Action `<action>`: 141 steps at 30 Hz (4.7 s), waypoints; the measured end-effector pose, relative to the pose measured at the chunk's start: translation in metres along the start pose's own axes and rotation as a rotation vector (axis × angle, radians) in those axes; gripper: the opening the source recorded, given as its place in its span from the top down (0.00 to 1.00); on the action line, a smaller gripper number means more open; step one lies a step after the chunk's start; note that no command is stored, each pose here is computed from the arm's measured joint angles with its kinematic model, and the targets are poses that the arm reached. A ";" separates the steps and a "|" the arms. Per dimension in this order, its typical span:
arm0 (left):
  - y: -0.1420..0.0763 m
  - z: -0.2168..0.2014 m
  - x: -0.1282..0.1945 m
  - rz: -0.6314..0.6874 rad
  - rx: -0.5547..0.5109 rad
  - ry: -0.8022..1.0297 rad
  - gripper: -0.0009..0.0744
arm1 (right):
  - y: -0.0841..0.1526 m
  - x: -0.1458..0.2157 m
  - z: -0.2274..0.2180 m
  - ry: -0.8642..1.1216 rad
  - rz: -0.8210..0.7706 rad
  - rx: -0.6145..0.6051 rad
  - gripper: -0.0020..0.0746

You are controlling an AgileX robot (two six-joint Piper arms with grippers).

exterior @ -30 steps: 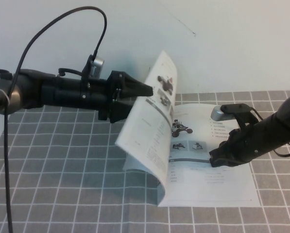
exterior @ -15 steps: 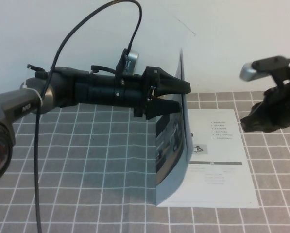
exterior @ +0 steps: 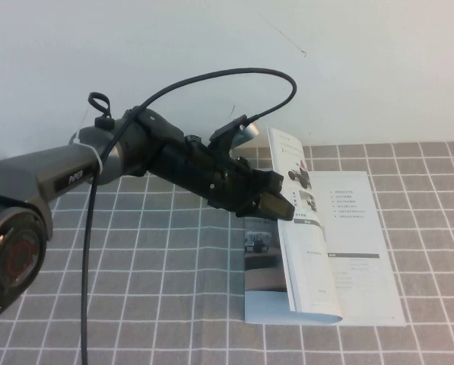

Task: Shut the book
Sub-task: 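Close the open booklet and leave it lying on the table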

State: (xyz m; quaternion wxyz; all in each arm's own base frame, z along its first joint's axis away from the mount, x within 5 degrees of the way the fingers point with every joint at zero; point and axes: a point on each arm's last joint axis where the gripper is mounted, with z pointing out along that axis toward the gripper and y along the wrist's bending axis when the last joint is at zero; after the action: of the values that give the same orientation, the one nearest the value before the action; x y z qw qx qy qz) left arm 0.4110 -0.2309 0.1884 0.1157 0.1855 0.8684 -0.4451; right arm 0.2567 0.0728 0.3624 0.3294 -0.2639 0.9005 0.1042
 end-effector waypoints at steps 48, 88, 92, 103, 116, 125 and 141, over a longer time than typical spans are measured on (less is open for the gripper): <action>-0.156 -0.188 -0.040 0.409 -0.603 -0.165 0.99 | 0.043 0.134 -0.091 0.013 -0.046 0.237 0.98; -0.119 -0.212 0.194 0.320 -0.723 -0.329 0.99 | 0.064 0.231 -0.068 -0.280 0.049 0.321 0.98; -0.117 -0.213 0.194 0.333 -0.743 -0.323 0.99 | 0.064 0.231 -0.068 -0.281 0.049 0.322 0.98; -0.124 -0.248 0.199 0.428 -0.945 -0.501 0.99 | 0.064 0.231 -0.069 -0.284 0.048 0.322 0.98; -0.131 -0.283 0.308 0.367 -0.998 -0.880 0.99 | 0.065 0.231 -0.069 -0.287 0.053 0.315 0.98; -0.073 -0.227 0.360 0.243 -0.873 -0.916 0.99 | 0.065 0.231 -0.069 -0.287 0.053 0.315 0.98; -0.024 -0.188 0.377 0.302 -0.885 -0.927 0.99 | 0.065 0.231 -0.069 -0.289 0.053 0.314 0.98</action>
State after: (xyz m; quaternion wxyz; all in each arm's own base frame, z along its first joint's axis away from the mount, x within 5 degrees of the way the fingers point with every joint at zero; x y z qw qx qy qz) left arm 0.0529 -0.0077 0.1758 0.6045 0.0293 0.7940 -0.0585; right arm 0.0358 0.0086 0.2657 0.4894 -0.1677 0.8557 0.0081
